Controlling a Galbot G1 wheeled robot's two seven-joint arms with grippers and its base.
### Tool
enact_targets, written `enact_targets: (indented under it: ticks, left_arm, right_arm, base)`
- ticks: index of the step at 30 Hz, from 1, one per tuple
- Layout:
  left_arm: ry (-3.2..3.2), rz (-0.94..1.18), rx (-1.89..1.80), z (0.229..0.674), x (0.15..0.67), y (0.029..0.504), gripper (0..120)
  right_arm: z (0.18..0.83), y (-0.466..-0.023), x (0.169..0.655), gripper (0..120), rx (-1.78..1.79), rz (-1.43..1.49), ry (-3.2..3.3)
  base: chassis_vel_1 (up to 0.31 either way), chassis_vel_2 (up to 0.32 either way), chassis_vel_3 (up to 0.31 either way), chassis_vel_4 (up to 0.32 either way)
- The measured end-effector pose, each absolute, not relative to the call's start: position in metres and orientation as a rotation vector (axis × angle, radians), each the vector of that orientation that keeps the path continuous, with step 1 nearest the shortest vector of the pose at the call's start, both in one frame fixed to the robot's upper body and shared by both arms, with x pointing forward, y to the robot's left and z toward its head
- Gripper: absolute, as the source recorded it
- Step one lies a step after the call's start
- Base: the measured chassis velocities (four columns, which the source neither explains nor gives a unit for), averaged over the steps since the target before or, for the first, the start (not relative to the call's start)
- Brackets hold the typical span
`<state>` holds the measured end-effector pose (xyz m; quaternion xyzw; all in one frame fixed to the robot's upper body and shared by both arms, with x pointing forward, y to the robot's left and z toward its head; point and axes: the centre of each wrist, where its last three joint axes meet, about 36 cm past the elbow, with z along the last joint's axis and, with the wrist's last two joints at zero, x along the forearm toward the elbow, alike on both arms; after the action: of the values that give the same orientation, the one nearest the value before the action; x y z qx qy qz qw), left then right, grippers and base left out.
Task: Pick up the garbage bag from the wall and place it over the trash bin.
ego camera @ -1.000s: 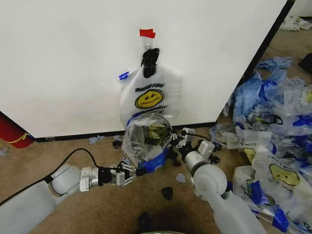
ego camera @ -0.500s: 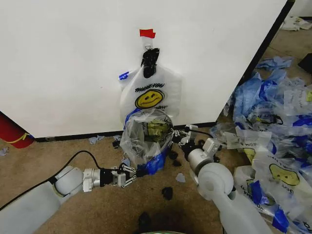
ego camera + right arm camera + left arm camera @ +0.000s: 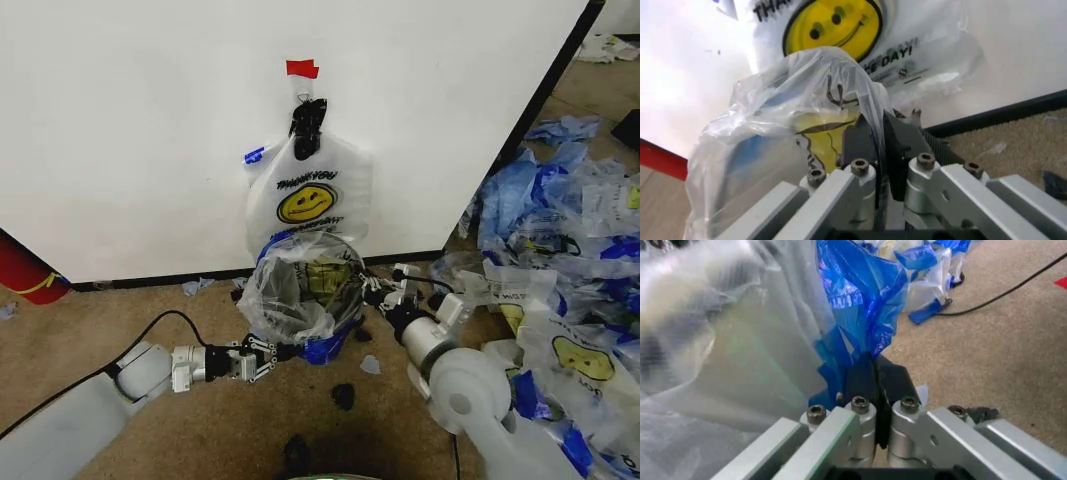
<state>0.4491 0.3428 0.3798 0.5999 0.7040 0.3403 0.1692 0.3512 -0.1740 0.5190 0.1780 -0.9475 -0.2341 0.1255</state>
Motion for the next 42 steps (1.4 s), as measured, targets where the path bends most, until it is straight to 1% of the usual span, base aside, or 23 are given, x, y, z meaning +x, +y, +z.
enact_targets:
  ticks: [11, 29, 38, 39, 42]
  left_arm:
    - [2.009, 0.984, 1.7, 0.373, 0.45, 0.35, 0]
    - [2.01, 0.981, 1.678, 0.369, 0.454, 0.349, 0]
    - [2.01, 0.989, 1.662, 0.371, 0.455, 0.35, 0]
    - [2.009, 0.995, 1.663, 0.371, 0.456, 0.351, 1]
    - [2.003, 1.014, 1.677, 0.371, 0.455, 0.354, 15]
  right_arm:
    - [0.52, -0.175, 0.345, 0, 0.517, -0.69, -2.757]
    - [0.526, -0.176, 0.342, 0, 0.525, -0.706, -2.767]
    - [0.515, -0.175, 0.347, 0, 0.502, -0.68, -2.755]
    - [0.513, -0.175, 0.348, 0, 0.499, -0.674, -2.755]
    - [0.511, -0.176, 0.35, 0, 0.492, -0.663, -2.76]
  base:
    - [0.0, 0.0, 0.0, 0.0]
    - [0.0, 0.0, 0.0, 0.0]
    - [0.0, 0.0, 0.0, 0.0]
    - [0.0, 0.0, 0.0, 0.0]
    - [0.0, 0.0, 0.0, 0.0]
